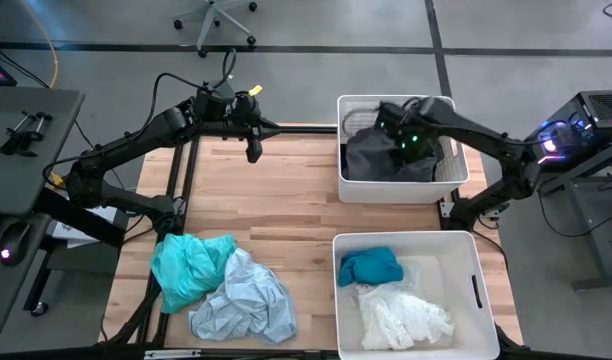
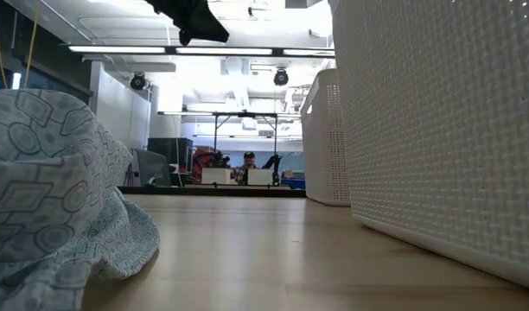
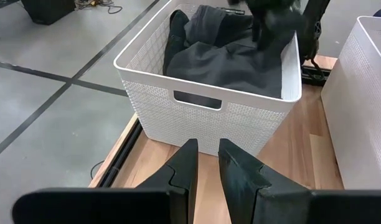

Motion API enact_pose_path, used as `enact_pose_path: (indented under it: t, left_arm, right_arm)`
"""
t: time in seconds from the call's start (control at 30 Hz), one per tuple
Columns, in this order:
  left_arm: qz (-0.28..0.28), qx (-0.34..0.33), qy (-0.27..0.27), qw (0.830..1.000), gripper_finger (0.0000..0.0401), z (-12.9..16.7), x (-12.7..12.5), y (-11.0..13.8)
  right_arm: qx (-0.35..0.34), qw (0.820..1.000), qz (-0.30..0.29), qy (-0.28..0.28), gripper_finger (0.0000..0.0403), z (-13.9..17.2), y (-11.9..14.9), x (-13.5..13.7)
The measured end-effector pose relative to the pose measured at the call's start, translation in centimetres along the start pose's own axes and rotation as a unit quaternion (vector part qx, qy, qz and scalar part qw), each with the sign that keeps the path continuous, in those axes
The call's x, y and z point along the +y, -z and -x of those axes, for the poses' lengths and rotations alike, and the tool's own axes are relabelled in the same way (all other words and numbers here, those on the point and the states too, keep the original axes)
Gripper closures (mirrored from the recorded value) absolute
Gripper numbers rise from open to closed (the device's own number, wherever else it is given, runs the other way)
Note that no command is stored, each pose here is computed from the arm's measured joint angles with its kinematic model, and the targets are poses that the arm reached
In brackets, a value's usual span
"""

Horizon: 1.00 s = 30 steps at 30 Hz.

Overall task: Sort clothes
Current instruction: Put the gray short into the top white laundry bin

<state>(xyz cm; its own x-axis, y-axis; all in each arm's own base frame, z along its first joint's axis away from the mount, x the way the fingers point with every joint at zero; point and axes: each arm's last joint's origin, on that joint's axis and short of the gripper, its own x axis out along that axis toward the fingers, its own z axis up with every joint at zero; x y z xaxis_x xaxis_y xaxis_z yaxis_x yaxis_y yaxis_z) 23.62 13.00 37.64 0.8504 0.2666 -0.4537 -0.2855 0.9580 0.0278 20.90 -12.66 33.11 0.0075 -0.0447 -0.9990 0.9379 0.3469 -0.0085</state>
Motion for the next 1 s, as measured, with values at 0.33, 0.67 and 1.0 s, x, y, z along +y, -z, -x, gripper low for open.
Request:
enact_pose_path:
  t: [0.33, 0.67, 1.0]
  left_arm:
    - [-0.005, 0.002, 0.0, 1.0, 0.0348, 0.0, 0.0, 0.0]
    - [-0.013, 0.009, 0.001, 1.0, 0.0348, 0.0, 0.0, 0.2]
    - [-0.017, 0.011, 0.001, 1.0, 0.0348, 0.0, 0.0, 0.2]
  right_arm:
    - [0.018, 0.989, -0.023, 0.147, 0.0261, -8.5, 1.4, -1.1]
    - [-0.067, 0.988, -0.01, 0.137, 0.0261, -5.0, 1.0, 0.0]
    - [-0.232, 0.972, 0.033, 0.018, 0.0261, 2.6, 2.2, 0.8]
